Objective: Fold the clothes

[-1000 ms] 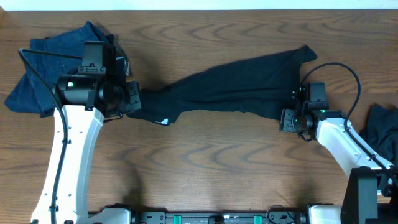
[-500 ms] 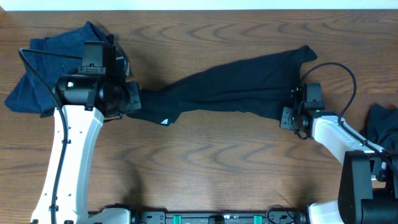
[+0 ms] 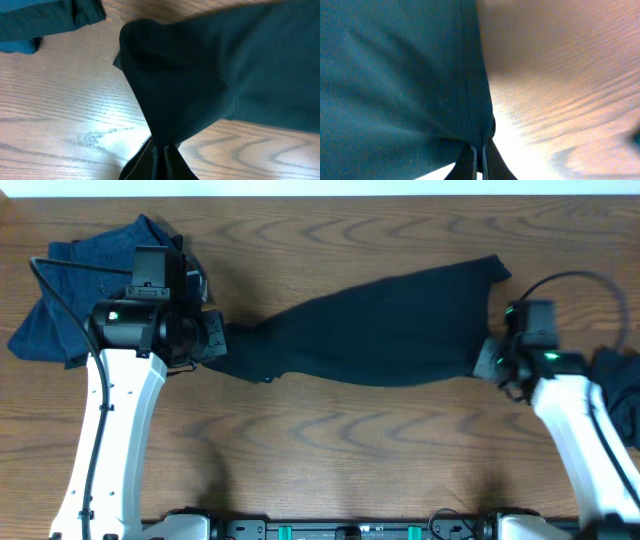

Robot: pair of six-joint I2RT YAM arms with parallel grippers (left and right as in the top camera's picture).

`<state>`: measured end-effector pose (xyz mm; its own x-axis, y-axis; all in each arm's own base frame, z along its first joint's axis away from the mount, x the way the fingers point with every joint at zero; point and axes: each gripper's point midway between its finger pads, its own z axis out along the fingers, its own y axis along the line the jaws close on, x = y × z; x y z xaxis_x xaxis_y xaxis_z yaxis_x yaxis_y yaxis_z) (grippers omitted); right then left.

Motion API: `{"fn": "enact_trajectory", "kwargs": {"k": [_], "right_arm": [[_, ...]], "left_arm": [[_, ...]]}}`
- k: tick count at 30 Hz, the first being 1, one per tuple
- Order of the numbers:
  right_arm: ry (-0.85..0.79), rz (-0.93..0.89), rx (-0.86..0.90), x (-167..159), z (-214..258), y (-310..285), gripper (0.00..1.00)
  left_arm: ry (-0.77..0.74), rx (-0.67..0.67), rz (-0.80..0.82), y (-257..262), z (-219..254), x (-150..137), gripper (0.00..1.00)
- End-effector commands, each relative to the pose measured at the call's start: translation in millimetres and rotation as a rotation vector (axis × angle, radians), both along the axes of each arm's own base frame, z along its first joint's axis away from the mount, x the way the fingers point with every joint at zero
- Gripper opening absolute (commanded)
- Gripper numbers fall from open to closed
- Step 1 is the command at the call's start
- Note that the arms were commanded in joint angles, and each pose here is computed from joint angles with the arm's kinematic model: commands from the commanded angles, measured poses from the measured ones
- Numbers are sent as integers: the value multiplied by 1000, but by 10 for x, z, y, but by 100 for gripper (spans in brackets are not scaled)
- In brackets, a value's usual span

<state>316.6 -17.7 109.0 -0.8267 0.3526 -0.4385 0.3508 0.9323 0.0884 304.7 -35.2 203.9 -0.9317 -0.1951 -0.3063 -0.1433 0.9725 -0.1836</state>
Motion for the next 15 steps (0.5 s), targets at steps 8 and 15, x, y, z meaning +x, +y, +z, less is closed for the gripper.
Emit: {"fn": "enact_trajectory", "kwargs": {"k": [8, 15], "right_arm": [[-141, -8, -48, 338, 532, -174, 1], [28, 76, 10, 301, 42, -32, 1]], "left_arm": [[-34, 18, 9, 43, 55, 40, 6], [-64, 16, 9, 38, 81, 112, 6]]}}
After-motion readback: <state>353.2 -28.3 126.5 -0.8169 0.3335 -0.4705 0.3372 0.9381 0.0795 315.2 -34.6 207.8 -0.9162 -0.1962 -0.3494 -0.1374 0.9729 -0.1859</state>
